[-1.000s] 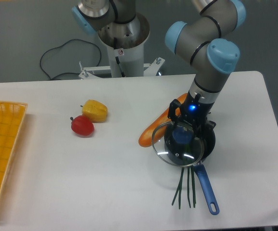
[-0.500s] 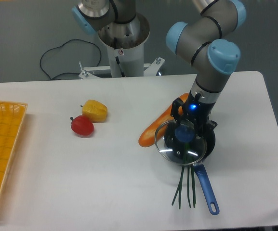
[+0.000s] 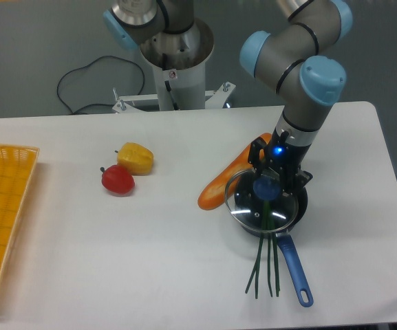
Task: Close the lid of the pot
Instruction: 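Lower the lid onto the saucepan rim around the green onions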
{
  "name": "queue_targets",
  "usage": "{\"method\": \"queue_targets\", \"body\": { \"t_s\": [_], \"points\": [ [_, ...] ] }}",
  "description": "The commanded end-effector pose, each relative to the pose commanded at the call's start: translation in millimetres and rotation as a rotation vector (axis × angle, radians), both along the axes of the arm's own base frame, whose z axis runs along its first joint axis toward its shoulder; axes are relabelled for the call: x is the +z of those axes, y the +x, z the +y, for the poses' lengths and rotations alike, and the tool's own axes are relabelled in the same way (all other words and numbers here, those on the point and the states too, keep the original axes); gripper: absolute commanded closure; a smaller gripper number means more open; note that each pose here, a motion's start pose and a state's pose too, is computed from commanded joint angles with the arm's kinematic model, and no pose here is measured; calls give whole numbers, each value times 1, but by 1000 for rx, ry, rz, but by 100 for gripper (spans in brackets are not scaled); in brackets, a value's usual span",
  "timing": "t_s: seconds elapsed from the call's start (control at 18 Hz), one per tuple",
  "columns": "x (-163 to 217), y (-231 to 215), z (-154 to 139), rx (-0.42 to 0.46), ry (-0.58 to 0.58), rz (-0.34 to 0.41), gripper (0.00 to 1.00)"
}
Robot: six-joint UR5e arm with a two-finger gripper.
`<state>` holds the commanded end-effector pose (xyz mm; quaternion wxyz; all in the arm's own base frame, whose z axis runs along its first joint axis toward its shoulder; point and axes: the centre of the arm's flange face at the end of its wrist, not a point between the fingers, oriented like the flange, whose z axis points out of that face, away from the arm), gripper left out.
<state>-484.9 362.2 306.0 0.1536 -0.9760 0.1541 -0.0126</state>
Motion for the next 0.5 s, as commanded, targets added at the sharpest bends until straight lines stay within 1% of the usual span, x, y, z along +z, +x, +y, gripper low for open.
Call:
{"method": "queue_targets", "body": {
  "t_s": [0.28, 0.5],
  "points": [
    [-2, -4, -8, -18, 1, 6, 34],
    [-2, -4, -8, -20, 1, 7, 34]
  ]
}}
